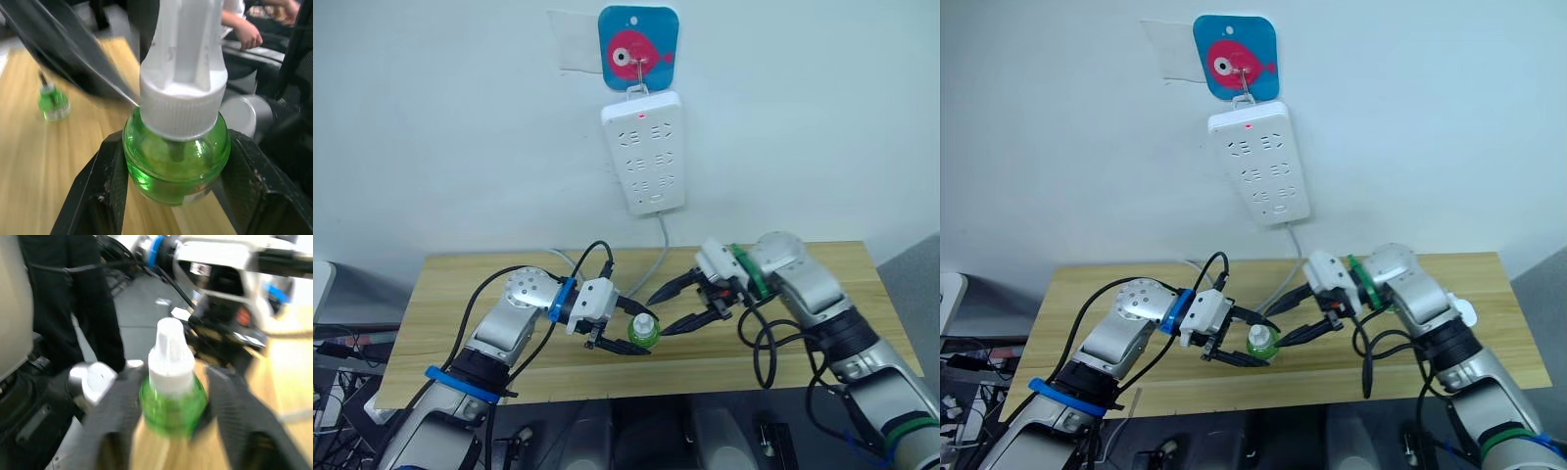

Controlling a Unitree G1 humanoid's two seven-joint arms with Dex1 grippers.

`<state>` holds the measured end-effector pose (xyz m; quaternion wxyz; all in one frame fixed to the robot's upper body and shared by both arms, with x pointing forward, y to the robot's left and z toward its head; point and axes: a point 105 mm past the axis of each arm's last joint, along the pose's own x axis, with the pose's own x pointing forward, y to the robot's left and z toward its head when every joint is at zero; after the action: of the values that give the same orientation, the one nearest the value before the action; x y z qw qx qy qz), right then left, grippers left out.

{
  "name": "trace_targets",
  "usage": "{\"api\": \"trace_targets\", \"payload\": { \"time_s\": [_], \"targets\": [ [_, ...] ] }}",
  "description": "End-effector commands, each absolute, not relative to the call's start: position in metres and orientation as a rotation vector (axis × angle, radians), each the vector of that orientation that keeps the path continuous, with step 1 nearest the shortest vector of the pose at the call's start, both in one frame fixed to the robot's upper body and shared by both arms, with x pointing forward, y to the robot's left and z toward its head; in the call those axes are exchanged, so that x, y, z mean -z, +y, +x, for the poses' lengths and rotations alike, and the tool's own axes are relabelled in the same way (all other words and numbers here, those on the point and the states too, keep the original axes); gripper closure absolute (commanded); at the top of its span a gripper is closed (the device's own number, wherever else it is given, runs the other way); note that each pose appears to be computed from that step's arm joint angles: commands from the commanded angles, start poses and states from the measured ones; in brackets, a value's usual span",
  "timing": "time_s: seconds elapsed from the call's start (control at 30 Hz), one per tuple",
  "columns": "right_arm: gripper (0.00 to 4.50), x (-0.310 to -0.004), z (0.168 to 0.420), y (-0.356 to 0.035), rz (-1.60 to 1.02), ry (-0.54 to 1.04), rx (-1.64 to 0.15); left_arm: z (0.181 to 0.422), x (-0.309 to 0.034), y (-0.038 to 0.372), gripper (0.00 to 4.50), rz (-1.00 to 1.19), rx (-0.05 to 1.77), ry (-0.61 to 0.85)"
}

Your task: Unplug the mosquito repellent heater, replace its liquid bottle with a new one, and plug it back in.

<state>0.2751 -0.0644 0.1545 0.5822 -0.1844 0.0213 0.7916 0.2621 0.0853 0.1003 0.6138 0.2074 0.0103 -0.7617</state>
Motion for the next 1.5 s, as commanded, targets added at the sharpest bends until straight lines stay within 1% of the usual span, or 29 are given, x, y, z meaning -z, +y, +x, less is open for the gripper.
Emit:
{"api": "trace_targets", "payload": {
  "time_s": [0.03,0.1,0.17,0.2,0.33,0.47,0.57,0.7,0.8,0.93,1.03,1.07,1.1,1.17,1.23,1.27,1.3,1.43,1.47,1.5],
  "targets": [
    [0.79,-0.170,0.273,-0.084,-0.419,0.000,-1.739,0.265,-0.106,0.088,2.25,0.481,1.705,-0.008],
    [0.06,-0.171,0.270,-0.092,-0.411,-0.003,-1.660,0.267,-0.105,0.089,2.25,0.474,1.675,-0.009],
    [0.02,-0.170,0.264,-0.094,-0.399,-0.014,-1.548,0.269,-0.105,0.089,2.25,0.448,1.641,-0.005],
    [0.02,-0.169,0.259,-0.091,-0.380,-0.028,-1.474,0.271,-0.105,0.088,2.25,0.438,1.620,-0.007],
    [0.02,-0.166,0.243,-0.077,-0.300,-0.049,-1.289,0.273,-0.104,0.087,2.25,0.409,1.557,-0.006],
    [0.02,-0.158,0.243,-0.061,-0.212,-0.053,-1.137,0.274,-0.101,0.087,2.25,0.407,1.528,0.004],
    [0.02,-0.154,0.248,-0.047,-0.201,-0.074,-1.095,0.278,-0.102,0.083,2.25,0.414,1.511,-0.008],
    [0.02,-0.146,0.249,-0.035,-0.189,-0.071,-1.102,0.289,-0.108,0.078,2.25,0.413,1.477,-0.024],
    [0.02,-0.140,0.247,-0.031,-0.189,-0.061,-1.124,0.291,-0.109,0.077,2.25,0.415,1.479,-0.027],
    [0.02,-0.136,0.251,-0.032,-0.185,-0.059,-1.096,0.288,-0.108,0.077,2.25,0.418,1.497,-0.022],
    [0.61,-0.138,0.255,-0.034,-0.179,-0.074,-1.073,0.284,-0.107,0.077,2.25,0.415,1.505,-0.016],
    [1.03,-0.138,0.255,-0.034,-0.179,-0.079,-1.071,0.283,-0.106,0.077,2.25,0.415,1.507,-0.014],
    [1.27,-0.138,0.255,-0.035,-0.181,-0.082,-1.073,0.281,-0.105,0.078,2.25,0.413,1.512,-0.009],
    [2.05,-0.135,0.251,-0.037,-0.190,-0.071,-1.090,0.278,-0.104,0.079,2.25,0.414,1.519,-0.003],
    [2.72,-0.131,0.247,-0.037,-0.200,-0.061,-1.110,0.277,-0.103,0.079,2.25,0.416,1.521,-0.001],
    [3.14,-0.130,0.246,-0.037,-0.197,-0.057,-1.118,0.277,-0.103,0.079,2.25,0.418,1.522,-0.002],
    [3.42,-0.130,0.246,-0.037,-0.200,-0.060,-1.125,0.277,-0.103,0.078,2.25,0.418,1.523,-0.003],
    [3.45,-0.136,0.246,-0.036,-0.200,-0.083,-1.152,0.277,-0.104,0.077,2.25,0.421,1.532,-0.008],
    [3.45,-0.140,0.245,-0.034,-0.199,-0.096,-1.187,0.276,-0.104,0.076,2.25,0.421,1.540,-0.010],
    [3.45,-0.144,0.239,-0.032,-0.218,-0.109,-1.276,0.274,-0.104,0.075,2.25,0.427,1.558,-0.011]
  ]
}}
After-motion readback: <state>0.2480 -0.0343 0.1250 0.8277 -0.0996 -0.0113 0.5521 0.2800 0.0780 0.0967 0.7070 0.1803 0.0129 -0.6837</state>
